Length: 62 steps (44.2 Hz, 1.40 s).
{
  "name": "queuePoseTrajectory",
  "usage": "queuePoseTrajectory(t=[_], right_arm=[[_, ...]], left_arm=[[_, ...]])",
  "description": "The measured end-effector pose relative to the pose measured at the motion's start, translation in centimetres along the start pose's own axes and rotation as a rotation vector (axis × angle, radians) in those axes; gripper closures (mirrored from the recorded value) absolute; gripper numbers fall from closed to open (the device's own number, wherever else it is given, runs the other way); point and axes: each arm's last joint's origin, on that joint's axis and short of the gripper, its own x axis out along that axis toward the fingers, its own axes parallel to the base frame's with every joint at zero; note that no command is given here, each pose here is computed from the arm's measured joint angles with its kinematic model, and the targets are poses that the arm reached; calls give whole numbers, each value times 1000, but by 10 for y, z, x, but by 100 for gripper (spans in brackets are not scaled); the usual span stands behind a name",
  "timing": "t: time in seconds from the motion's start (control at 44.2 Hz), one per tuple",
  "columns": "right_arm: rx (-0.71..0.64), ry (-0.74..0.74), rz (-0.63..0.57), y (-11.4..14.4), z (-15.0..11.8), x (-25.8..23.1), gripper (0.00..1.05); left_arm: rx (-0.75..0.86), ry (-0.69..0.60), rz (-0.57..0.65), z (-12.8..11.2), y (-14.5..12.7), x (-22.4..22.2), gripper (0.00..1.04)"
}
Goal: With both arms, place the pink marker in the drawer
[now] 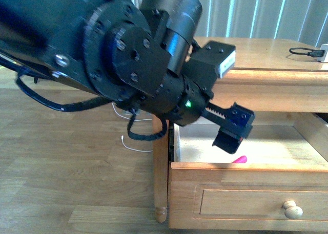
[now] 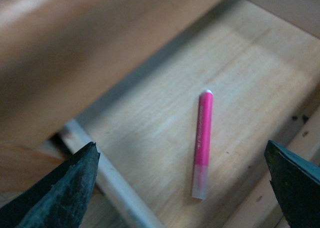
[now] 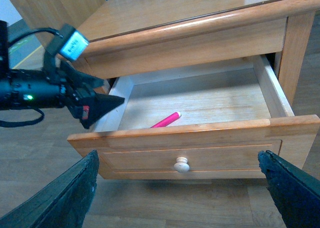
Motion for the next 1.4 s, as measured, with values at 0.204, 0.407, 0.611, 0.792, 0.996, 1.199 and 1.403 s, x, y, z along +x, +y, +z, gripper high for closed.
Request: queuePoseTrajectory(t=[0.204, 0.407, 0.611, 0.792, 0.996, 1.199, 1.403], right_arm=[[0, 0, 0, 0, 0, 0, 8], [0, 0, 0, 0, 0, 0, 8], [0, 0, 0, 0, 0, 0, 8], [0, 0, 0, 0, 0, 0, 8], [0, 0, 0, 0, 0, 0, 8], [0, 0, 0, 0, 0, 0, 8], [0, 0, 0, 0, 0, 0, 8]], left_arm=[[-69, -142, 248, 9, 30, -72, 6], [-168, -213, 453, -23, 45, -159, 6], [-280, -241, 609, -78, 34, -243, 6], [-391, -239, 669, -125, 14, -283, 6], [-487, -253, 694, -156, 1, -295, 6], [-493, -261, 692, -156, 1, -296, 6], [-340, -441, 688, -165, -2, -299, 41]])
